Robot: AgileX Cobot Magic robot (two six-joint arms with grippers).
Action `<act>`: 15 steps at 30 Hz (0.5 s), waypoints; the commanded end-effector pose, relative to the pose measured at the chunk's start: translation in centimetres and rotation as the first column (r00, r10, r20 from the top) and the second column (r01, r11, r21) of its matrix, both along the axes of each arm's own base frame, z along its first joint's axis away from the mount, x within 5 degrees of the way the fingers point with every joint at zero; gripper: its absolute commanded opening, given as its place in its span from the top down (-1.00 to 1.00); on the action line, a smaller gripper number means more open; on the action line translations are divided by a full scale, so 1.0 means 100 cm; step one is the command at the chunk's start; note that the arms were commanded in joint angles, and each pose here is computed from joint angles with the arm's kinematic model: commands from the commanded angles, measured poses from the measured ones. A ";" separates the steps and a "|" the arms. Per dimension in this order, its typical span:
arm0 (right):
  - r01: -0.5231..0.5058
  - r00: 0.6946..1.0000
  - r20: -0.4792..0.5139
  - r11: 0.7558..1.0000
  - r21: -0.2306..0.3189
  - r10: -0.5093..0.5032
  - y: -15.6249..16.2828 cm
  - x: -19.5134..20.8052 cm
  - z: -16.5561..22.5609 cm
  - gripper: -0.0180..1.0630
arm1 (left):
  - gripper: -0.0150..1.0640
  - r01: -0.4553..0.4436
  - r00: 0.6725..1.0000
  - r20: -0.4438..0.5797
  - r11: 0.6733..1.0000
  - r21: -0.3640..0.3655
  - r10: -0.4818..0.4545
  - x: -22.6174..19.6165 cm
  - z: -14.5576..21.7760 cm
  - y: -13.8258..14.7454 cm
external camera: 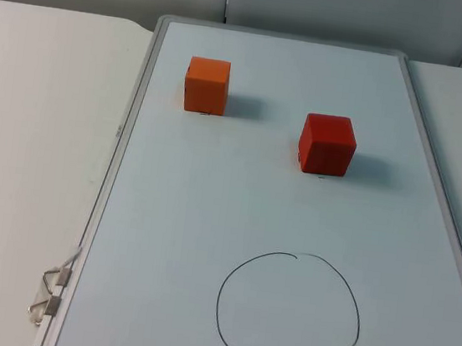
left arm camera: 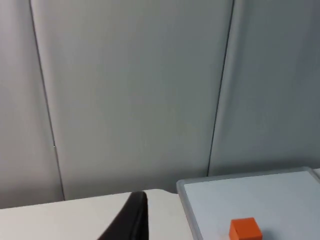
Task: Pick up one cube with the left hand and another cube with the right hand. First place the cube in the right hand at the target position, then stack the cube in the left hand on top.
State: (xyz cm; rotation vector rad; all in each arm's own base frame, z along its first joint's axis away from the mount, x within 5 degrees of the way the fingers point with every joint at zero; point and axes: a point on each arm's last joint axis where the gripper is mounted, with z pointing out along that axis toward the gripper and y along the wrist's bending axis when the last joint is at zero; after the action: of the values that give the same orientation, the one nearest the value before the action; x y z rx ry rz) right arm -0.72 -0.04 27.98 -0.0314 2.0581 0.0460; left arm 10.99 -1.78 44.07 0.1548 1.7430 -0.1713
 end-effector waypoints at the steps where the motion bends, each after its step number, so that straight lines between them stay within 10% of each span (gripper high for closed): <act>1: -0.005 1.000 0.005 1.000 -0.003 0.005 0.000 0.000 -0.001 -0.96 | -0.96 0.024 1.000 0.009 1.000 -0.005 -0.024 0.015 0.007 -0.002; 15: -0.005 1.000 0.005 1.000 -0.003 0.005 0.000 0.000 -0.001 -0.96 | -0.96 0.152 0.979 -0.125 0.986 -0.071 -0.160 0.148 0.006 -0.010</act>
State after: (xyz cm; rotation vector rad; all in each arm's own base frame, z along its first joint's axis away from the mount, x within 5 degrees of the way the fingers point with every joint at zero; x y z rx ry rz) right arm -0.72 -0.04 27.98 -0.0314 2.0581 0.0460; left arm 25.44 -2.84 44.41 0.2515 1.8707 -0.3432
